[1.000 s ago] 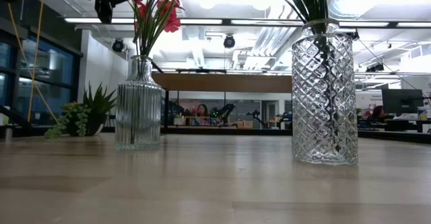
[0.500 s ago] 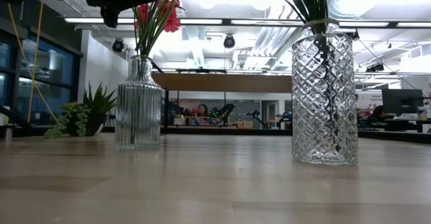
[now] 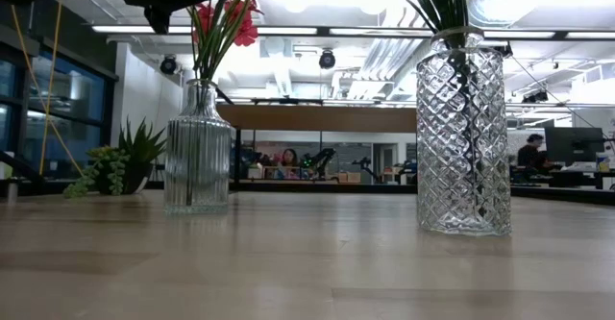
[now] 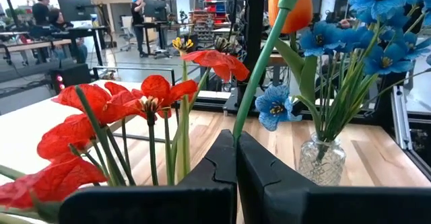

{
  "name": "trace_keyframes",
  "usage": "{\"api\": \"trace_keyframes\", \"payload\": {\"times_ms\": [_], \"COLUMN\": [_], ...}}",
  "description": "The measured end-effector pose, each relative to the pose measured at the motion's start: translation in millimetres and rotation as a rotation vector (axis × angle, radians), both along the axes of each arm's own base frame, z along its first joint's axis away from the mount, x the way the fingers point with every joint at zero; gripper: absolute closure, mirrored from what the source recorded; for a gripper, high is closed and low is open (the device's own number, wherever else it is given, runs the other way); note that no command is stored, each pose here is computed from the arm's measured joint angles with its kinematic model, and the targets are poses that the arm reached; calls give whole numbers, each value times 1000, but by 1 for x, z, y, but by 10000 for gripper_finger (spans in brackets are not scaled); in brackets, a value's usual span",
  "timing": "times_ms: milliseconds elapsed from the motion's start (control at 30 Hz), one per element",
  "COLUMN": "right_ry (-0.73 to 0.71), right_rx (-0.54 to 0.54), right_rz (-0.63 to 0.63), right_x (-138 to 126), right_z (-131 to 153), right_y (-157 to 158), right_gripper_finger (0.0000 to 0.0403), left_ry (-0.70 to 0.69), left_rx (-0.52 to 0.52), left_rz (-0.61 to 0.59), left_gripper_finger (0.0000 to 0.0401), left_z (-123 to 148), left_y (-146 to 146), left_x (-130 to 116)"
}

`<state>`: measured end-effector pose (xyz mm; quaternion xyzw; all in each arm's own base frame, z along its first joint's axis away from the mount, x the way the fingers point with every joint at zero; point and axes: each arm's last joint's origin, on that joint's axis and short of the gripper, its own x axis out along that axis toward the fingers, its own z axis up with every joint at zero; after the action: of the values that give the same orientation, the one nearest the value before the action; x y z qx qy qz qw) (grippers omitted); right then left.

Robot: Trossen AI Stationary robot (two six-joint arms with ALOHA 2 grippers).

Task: Pick and place flowers into a vace then onto a shelf
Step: Put the dark red flower into the left transparent vase

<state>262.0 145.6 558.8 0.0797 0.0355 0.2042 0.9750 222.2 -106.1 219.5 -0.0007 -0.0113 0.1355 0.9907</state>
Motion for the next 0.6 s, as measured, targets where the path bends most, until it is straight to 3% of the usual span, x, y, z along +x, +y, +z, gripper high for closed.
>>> {"api": "trace_keyframes", "payload": {"times_ms": [367,600], "right_ry": [0,0], "right_rx": [0,0], "right_rz": [-3,-2], "right_x": [0,0], "right_z": [0,0], "right_y": [0,0], "right_gripper_finger": [251,251], "left_ry": [60,1], "left_rx": [32,16], "left_rz": [3,2], "left_gripper_finger": [371,371], "left_z": [-6,1], "left_y": [0,0], "left_x": [0,0]}}
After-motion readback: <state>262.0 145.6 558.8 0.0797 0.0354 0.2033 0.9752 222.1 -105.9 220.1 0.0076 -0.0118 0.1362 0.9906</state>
